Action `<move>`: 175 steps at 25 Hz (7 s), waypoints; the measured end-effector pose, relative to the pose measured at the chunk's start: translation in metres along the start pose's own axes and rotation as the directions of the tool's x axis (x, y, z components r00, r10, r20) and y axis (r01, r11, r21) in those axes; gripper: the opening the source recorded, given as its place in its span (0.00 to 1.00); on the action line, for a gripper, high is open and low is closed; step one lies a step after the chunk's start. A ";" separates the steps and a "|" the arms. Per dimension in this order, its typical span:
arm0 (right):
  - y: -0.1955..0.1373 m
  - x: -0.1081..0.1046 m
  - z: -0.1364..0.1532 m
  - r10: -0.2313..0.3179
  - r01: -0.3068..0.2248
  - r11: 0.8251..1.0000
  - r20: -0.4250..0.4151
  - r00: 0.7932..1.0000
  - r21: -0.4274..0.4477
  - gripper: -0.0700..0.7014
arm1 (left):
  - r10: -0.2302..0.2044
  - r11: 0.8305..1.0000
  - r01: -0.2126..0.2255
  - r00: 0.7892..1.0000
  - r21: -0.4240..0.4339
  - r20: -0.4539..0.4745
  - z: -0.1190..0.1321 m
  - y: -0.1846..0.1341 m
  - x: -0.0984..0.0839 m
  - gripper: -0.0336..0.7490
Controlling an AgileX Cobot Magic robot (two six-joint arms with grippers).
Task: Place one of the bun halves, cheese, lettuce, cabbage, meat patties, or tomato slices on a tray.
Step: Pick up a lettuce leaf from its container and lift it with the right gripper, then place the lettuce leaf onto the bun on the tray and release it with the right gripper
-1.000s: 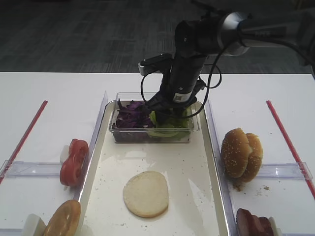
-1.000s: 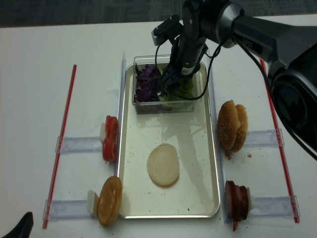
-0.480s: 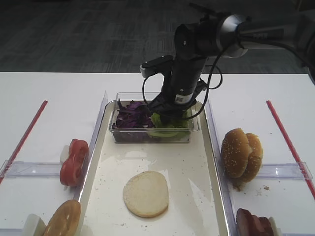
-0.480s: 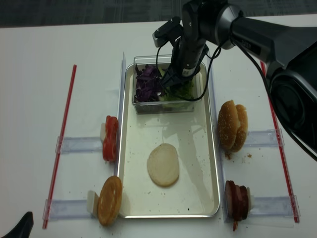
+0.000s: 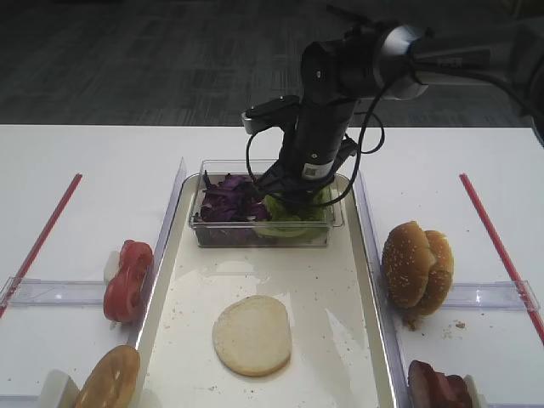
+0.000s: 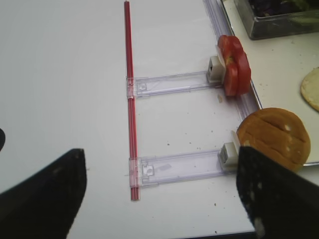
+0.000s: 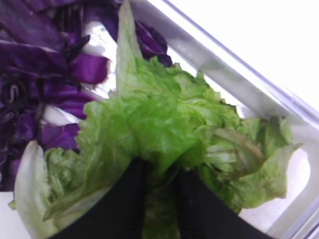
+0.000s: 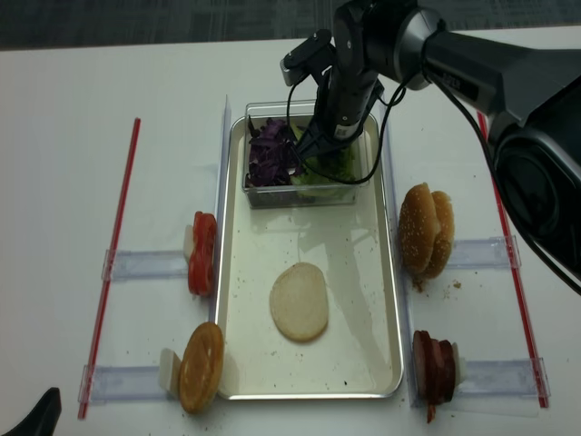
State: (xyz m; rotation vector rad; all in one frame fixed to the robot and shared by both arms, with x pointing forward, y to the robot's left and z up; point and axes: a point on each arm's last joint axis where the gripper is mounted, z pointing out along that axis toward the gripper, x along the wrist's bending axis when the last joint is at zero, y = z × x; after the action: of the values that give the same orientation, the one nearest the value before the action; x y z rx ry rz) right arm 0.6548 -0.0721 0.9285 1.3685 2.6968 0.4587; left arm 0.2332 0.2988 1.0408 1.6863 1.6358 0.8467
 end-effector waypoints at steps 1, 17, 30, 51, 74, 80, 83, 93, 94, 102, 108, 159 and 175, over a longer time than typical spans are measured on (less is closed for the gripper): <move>0.000 0.000 0.000 -0.001 0.001 1.000 0.001 1.000 0.000 0.35 | 0.000 1.000 0.000 1.000 0.000 0.000 0.000 0.000 0.000 0.76; 0.000 -0.001 0.000 -0.003 0.003 1.000 0.008 1.000 0.002 0.15 | 0.000 1.000 0.000 1.000 0.000 0.000 0.000 0.000 0.000 0.76; 0.005 0.000 -0.010 -0.004 0.004 1.000 0.007 1.000 0.013 0.15 | 0.000 1.000 0.000 1.000 0.000 0.000 0.000 0.000 0.000 0.76; 0.029 0.002 -0.068 -0.022 0.022 0.999 0.009 1.000 0.049 0.15 | 0.000 1.000 0.000 1.000 0.000 0.000 0.000 0.000 0.000 0.76; 0.046 0.003 -0.097 0.012 -0.011 0.998 0.021 1.000 -0.055 0.15 | 0.000 1.000 0.000 1.000 0.000 0.000 0.000 0.000 0.000 0.76; 0.047 0.005 -0.097 0.024 -0.025 0.998 -0.008 1.000 -0.060 0.15 | 0.000 1.000 0.000 1.000 0.000 0.000 0.000 0.000 0.000 0.76; 0.047 0.006 -0.097 0.028 -0.029 0.998 -0.016 0.999 -0.061 0.15 | 0.000 1.000 0.000 1.000 0.000 0.000 0.000 0.000 0.000 0.76; 0.044 0.008 -0.115 0.046 -0.047 0.995 -0.015 0.999 -0.083 0.15 | 0.000 1.000 0.000 1.000 0.000 0.000 0.000 0.000 0.000 0.76; 0.042 0.009 -0.118 0.046 -0.047 0.995 -0.015 0.999 -0.083 0.15 | 0.000 1.000 0.000 1.000 0.000 0.000 0.000 0.000 0.000 0.76; 0.021 0.034 -0.121 0.010 -0.010 1.000 -0.035 0.999 -0.012 0.15 | 0.000 1.000 0.000 1.000 -0.001 0.000 0.000 0.000 0.000 0.76; 0.003 0.067 -0.125 -0.055 0.057 0.998 -0.054 0.997 0.033 0.15 | 0.000 1.000 0.000 1.000 -0.001 0.000 0.000 0.000 0.000 0.76; -0.073 0.160 -0.112 -0.247 0.275 0.937 -0.150 0.957 0.217 0.15 | 0.000 1.000 0.000 1.000 -0.001 0.000 0.000 0.000 0.000 0.76; -0.069 0.161 -0.072 -0.255 0.286 0.926 -0.150 0.955 0.245 0.15 | 0.000 1.000 0.000 1.000 -0.001 0.000 0.000 0.000 0.000 0.76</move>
State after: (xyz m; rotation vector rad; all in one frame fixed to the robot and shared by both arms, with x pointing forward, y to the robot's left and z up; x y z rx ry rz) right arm 0.4905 0.0019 0.9857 1.0154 3.0729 0.1606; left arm 0.2332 0.2988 1.0408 1.6858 1.6353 0.8472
